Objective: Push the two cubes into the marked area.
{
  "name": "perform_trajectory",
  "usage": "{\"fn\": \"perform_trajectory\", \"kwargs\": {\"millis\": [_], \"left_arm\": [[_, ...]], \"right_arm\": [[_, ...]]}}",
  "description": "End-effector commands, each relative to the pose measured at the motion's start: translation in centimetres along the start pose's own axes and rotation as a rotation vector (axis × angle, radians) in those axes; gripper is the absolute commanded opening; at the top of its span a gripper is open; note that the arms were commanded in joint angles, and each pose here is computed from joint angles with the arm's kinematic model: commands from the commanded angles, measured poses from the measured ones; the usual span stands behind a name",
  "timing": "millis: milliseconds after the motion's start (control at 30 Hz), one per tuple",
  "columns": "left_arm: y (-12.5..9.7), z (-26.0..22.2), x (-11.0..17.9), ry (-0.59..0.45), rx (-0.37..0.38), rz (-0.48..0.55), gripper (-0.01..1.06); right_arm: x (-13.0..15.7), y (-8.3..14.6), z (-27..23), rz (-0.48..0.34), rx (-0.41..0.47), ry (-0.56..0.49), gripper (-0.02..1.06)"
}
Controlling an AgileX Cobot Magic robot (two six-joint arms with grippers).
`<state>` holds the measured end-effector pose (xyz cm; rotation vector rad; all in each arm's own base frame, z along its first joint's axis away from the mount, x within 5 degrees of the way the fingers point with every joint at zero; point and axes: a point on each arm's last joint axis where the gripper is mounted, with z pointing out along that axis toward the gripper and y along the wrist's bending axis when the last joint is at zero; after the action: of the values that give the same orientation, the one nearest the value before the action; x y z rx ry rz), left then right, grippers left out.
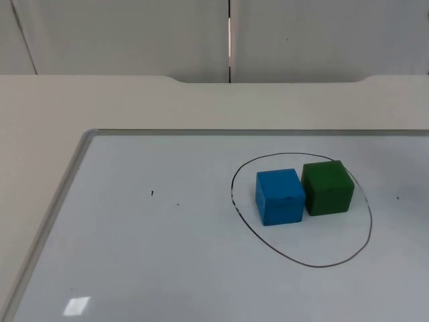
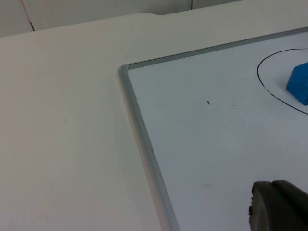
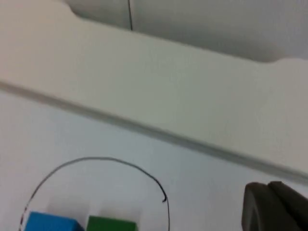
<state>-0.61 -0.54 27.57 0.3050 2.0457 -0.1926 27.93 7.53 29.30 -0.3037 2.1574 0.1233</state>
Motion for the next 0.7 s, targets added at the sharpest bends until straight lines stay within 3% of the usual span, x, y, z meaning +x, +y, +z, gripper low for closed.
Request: {"fn": "perform_trajectory", "kwargs": {"millis": [0,400,667], "left_arm": [[0.0,0.0,0.1,-0.001,-0.001,-0.006,0.0],[0.0,0.0,0.1,-0.001,-0.001,-0.006,0.0],[0.0,0.0,0.1,-0.001,-0.001,-0.006,0.0]], "right_arm": [[-1.0,-0.2,-2.8,-0.018,0.011,-0.066,0.0],[-1.8,-0.5,-14.6,-0.008,0.028,-0.304,0.0],[-0.5,-0.6,-18.4,-0.006,0.036,-0.325,0.0]]}}
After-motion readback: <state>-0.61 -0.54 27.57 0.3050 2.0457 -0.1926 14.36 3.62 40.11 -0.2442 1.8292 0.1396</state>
